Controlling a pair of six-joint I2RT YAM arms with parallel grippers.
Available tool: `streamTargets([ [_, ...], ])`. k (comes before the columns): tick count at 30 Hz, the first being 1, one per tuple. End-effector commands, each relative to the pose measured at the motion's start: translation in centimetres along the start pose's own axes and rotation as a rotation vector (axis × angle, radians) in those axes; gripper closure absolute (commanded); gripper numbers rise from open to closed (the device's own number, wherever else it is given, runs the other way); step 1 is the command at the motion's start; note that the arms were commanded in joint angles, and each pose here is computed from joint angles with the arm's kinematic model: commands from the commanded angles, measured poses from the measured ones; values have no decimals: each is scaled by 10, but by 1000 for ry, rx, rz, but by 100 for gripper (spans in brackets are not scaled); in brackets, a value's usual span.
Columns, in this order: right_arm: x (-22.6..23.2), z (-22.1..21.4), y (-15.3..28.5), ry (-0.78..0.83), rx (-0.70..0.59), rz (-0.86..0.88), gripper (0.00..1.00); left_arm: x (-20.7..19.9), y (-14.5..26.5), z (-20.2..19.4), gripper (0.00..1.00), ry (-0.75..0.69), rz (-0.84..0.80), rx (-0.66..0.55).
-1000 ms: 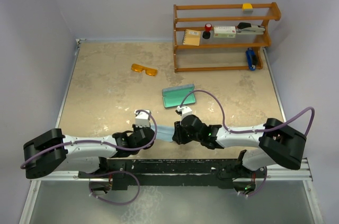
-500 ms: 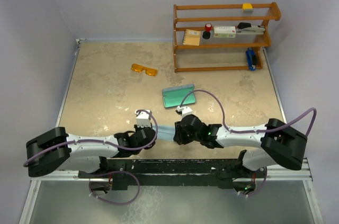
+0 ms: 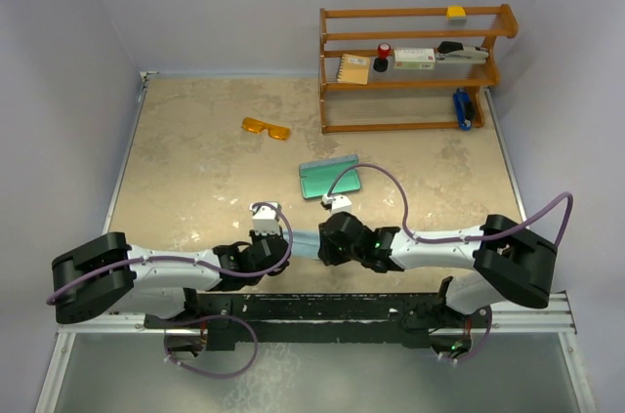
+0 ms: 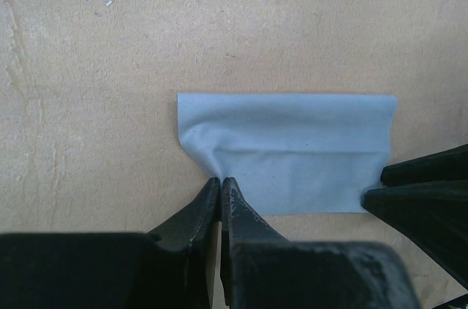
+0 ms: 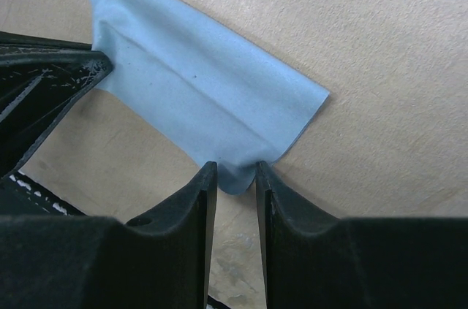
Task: Organize the sunglasses
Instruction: Pick up the glasses cleaning cloth from the center of the board.
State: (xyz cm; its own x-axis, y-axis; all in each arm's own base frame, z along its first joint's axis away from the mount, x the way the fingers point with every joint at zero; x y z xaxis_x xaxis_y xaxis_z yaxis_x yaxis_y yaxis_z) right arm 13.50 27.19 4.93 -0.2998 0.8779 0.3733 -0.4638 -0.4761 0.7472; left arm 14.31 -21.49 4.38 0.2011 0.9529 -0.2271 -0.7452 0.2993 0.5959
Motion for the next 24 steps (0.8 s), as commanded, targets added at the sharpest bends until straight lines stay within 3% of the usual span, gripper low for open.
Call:
streamTargets([
  [1,-7,7,3,-25,-30,-80,69,-2,2,-3,100,-4,-20,15],
  [14,-7,5,2,-37,-31,-86,70,-5,1,-4,100,-9,-40,19],
  [24,-6,-3,-4,-28,-8,-95,76,-4,1,-6,100,-6,-40,21],
])
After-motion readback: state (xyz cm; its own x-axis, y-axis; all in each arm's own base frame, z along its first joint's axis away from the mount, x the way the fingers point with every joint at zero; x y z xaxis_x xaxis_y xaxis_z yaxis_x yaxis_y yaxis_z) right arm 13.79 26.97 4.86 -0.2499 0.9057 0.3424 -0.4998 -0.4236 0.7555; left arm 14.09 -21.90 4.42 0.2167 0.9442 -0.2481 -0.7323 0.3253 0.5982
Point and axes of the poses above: each gripper's point midway between its finger pads, its own y axis back along the fingers, its own x axis along the line the jaws close on, z = x × y, the point moved 4 cm from there along y, back along the fingers, and after that the axes turned 6 degrees about -y, right-handed, at the moved point
